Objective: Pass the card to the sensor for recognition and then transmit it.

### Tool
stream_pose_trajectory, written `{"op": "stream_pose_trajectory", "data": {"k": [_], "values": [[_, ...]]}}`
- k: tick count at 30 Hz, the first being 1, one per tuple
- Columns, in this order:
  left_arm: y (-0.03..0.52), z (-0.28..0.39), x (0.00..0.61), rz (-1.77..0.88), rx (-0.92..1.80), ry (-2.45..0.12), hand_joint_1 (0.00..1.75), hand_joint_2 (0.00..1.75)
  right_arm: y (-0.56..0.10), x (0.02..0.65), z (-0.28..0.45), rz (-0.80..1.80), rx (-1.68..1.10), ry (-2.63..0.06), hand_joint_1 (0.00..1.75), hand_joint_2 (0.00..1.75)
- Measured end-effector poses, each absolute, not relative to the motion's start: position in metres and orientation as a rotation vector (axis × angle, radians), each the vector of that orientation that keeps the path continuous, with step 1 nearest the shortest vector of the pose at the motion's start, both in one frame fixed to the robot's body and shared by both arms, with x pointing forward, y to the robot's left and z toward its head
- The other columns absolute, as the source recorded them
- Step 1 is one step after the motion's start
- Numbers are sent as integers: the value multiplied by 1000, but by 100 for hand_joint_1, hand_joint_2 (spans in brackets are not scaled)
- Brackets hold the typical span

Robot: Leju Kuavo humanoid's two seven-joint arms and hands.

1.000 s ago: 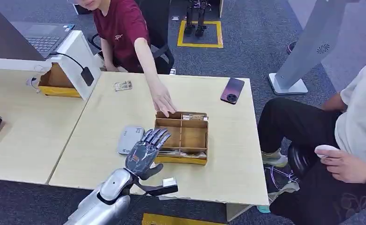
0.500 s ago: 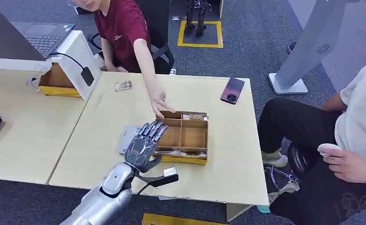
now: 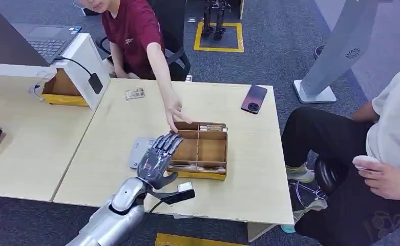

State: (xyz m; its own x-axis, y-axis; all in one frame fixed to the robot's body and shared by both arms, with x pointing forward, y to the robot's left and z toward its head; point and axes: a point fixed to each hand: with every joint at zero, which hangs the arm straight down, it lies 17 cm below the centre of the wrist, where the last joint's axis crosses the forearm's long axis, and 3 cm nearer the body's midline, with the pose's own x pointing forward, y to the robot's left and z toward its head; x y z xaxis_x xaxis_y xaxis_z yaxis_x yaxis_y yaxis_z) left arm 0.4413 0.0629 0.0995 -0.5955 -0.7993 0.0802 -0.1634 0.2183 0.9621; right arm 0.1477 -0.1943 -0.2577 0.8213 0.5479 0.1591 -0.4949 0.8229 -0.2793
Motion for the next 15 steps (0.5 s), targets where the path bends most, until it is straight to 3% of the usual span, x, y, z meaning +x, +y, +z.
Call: {"op": "stream_pose_trajectory", "data": {"k": [15], "values": [[59, 105, 441, -1390, 838, -1923, 0, 175, -194, 148, -258, 557, -231, -241, 0, 175]]}}
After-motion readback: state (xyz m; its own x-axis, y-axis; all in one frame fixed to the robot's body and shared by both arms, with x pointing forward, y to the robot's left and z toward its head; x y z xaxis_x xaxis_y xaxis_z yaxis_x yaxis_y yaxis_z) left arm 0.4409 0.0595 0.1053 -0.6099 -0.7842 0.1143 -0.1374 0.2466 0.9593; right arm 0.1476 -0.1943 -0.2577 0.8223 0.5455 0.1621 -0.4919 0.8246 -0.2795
